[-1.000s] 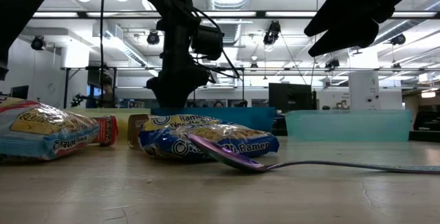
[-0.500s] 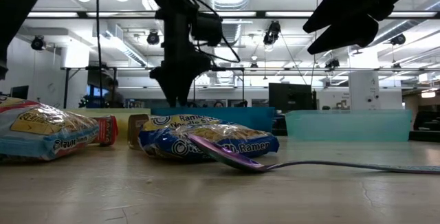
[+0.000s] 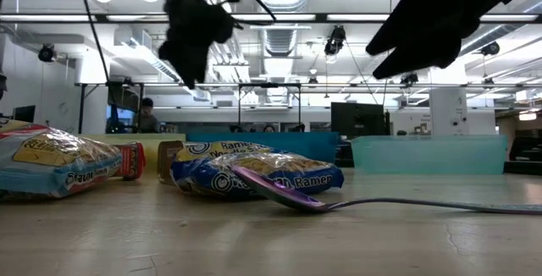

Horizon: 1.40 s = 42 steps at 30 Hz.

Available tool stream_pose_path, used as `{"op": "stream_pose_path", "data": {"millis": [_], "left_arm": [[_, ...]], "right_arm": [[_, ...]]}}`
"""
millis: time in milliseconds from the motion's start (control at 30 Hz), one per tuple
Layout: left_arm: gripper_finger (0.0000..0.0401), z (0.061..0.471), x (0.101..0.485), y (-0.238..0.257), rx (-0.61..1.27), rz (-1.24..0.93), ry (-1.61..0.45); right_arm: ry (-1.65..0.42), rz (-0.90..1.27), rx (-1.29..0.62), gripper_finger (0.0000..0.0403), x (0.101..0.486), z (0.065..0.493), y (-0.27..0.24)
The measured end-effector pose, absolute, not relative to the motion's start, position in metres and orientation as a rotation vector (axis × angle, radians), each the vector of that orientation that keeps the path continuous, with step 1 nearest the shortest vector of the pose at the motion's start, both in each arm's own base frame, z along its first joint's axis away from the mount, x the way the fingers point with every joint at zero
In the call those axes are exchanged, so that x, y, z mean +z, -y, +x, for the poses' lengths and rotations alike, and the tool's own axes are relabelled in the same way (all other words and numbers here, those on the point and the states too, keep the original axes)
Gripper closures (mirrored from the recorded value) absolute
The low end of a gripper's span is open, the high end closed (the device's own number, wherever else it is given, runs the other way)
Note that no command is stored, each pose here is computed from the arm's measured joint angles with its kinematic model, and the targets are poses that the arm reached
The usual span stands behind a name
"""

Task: Pick & Place Food Item
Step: Put the light blue noodle pack into the yellow bin

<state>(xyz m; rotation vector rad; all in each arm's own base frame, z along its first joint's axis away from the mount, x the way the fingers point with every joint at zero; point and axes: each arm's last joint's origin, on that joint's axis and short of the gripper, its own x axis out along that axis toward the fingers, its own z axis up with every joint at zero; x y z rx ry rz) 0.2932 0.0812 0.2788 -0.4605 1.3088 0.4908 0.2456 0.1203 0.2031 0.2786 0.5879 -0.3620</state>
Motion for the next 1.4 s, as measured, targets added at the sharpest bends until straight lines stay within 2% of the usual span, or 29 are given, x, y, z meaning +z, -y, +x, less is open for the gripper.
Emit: {"op": "stream_pose_path", "data": {"millis": [400, 633, 833, 1100, 1400], "left_arm": [[0.0174, 0.232, 0.250, 0.014, 0.288, -0.298, -1.421], [0.0174, 0.208, 0.231, 0.060, 0.239, -0.301, -1.502], [0.0174, 0.200, 0.222, 0.077, 0.235, -0.334, -1.531], [0.0174, 0.201, 0.216, 0.097, 0.140, -0.295, -1.436], [0.0174, 0.205, 0.202, 0.105, 0.201, -0.196, -1.473]], "right_arm": [[-0.720, 0.241, -0.309, 0.0072, 0.154, 0.266, -0.133], [-0.718, 0.238, -0.308, 0.0072, 0.155, 0.278, -0.137], [-0.686, 0.223, -0.278, 0.0072, 0.169, 0.287, -0.142], [-0.688, 0.202, -0.228, 0.0072, 0.175, 0.289, -0.149], [-0.695, 0.198, -0.229, 0.0072, 0.173, 0.287, -0.148]]}}
